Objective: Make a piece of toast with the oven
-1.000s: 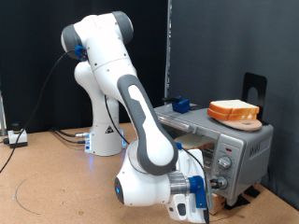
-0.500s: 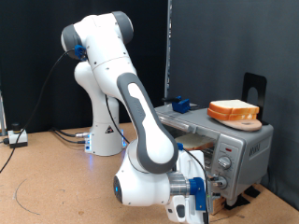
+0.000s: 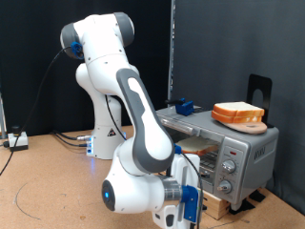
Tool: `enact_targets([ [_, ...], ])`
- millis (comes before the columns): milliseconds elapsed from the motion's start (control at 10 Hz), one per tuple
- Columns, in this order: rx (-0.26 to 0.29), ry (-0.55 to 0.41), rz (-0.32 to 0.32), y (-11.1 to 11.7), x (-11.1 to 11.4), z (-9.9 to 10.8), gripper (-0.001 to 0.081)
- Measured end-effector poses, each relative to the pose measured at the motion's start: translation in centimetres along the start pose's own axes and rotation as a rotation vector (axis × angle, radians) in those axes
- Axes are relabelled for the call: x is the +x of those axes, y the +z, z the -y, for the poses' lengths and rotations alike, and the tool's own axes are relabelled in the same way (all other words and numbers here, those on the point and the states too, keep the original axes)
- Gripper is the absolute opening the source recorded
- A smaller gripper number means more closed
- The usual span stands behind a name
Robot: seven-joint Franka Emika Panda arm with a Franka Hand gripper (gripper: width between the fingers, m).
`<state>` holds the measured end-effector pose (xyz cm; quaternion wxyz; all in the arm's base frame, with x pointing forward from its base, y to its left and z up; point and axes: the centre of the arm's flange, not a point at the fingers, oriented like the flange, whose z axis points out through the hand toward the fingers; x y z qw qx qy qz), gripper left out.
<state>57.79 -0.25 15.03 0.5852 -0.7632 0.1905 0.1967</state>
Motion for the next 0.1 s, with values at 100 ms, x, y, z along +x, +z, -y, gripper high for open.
enact_targets([
  [100, -0.011, 0.048, 0.0, -1.68, -0.08, 0.14, 0.0795],
])
